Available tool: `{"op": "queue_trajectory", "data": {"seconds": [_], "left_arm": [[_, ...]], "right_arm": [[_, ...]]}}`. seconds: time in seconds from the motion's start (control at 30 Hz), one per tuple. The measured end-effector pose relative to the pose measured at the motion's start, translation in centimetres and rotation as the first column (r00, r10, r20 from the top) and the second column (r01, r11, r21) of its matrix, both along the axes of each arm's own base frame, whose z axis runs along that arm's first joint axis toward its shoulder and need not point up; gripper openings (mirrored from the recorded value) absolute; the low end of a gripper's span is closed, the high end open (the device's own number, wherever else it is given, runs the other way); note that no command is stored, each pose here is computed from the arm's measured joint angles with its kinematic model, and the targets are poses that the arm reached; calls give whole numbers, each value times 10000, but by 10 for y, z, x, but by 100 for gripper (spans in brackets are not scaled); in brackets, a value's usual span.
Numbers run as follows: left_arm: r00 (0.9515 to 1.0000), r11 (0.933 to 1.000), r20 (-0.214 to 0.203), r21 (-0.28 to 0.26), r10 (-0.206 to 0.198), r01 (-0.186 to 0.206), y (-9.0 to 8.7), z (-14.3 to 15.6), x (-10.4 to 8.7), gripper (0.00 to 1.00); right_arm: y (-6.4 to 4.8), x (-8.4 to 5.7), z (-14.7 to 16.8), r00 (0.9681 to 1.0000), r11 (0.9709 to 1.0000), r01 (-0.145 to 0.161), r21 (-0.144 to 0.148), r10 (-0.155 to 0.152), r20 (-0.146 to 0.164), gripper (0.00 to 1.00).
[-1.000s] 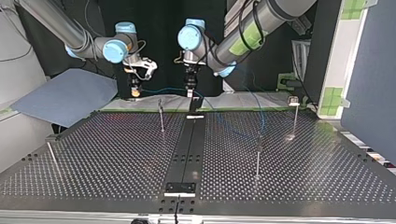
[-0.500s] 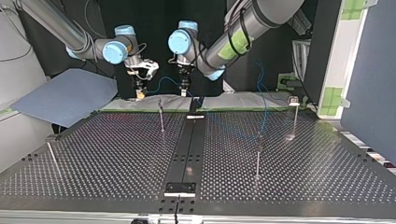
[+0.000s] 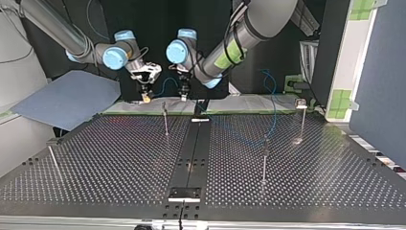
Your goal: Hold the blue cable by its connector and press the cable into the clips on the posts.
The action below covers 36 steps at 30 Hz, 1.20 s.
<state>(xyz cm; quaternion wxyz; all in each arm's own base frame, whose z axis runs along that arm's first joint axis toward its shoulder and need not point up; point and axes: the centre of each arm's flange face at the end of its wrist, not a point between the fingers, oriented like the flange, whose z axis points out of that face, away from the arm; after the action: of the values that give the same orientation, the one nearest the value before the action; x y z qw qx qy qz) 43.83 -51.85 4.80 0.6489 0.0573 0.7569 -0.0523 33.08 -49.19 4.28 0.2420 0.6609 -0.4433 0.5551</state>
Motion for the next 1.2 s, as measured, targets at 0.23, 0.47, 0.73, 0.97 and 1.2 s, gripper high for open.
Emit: {"op": "queue_trajectory", "data": {"seconds": [0.23,0.47,0.73,0.97,1.2], "left_arm": [[9998,9988,198,-492,-16,26,-15,-11,11,0],[9983,9957,574,-925,129,-75,-25,-3,20,0],[9973,9951,628,-944,368,-308,-26,-2,18,0],[9980,9954,640,-960,-3,65,-33,-2,14,0],[9982,9965,301,-636,-519,537,-35,-24,8,0]], "right_arm": [[-10,-13,1,9998,10000,29,60,-30,185,0],[-20,-31,-2,9996,9997,214,129,-216,181,0],[-38,-56,0,9978,9980,622,54,-624,231,0],[-46,-58,4,9975,9979,651,-15,-650,288,0],[-52,-57,7,9971,9977,671,-86,-667,361,0]]}}
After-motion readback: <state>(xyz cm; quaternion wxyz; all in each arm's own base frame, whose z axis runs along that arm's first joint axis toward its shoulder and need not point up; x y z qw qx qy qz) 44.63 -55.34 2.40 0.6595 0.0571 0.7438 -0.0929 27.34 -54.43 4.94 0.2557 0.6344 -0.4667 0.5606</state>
